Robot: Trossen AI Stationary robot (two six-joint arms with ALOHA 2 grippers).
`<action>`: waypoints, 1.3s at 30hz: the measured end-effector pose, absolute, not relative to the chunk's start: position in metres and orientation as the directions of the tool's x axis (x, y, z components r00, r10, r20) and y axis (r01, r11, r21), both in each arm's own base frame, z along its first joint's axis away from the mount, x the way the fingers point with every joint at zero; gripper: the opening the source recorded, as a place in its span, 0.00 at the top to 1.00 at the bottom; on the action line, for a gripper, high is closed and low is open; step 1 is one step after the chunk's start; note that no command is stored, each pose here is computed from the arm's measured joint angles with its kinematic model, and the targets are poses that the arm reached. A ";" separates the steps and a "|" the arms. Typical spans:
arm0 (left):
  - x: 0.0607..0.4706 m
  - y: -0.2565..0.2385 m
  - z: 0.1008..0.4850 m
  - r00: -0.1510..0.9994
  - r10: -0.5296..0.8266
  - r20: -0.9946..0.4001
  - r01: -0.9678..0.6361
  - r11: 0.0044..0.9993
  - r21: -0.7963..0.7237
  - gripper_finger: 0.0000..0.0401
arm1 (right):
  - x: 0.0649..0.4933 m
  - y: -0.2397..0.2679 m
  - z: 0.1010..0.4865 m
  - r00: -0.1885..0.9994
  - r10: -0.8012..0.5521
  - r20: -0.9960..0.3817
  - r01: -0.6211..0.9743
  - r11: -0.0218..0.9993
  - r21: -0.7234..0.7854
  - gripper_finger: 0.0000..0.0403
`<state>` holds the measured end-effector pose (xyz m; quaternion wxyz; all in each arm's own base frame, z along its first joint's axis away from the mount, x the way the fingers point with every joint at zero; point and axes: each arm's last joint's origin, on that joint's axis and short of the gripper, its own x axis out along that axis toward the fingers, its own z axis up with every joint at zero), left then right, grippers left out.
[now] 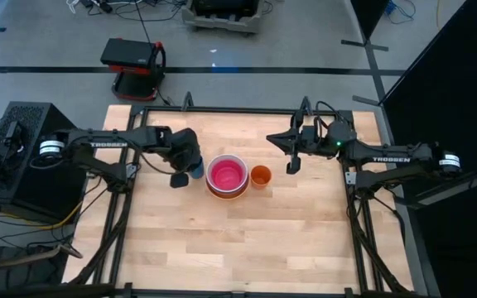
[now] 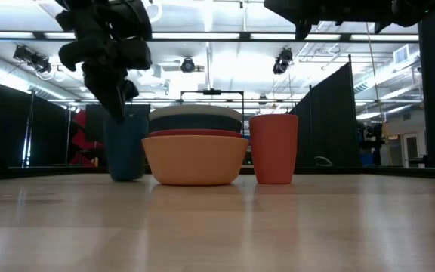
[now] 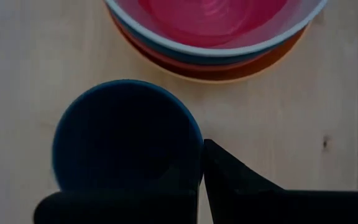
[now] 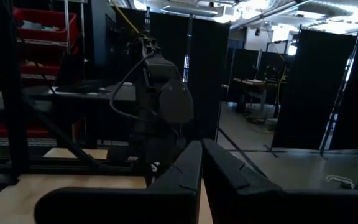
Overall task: Nest bowls inside each other
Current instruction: Put the blue cup on the left of the stacked bowls, then return to Home Position
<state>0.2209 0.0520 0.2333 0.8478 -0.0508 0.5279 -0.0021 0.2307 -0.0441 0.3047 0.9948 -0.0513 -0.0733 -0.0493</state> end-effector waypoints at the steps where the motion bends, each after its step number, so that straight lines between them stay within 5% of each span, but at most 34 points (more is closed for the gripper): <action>1: 0.222 0.052 0.232 0.442 -0.065 -0.895 -0.048 0.994 -0.096 1.00 | 0.231 -0.044 0.305 0.984 -0.091 0.151 0.106 0.990 -0.095 1.00; 11: 0.228 0.026 0.231 0.433 -0.116 -0.894 -0.002 0.992 -0.130 0.99 | 0.231 -0.044 0.305 0.985 -0.090 0.150 0.105 0.990 -0.097 1.00; 39: 0.228 0.023 0.244 0.425 -0.084 -0.901 -0.039 0.993 -0.111 0.67 | 0.231 -0.042 0.304 0.987 -0.059 0.148 0.071 0.995 -0.076 1.00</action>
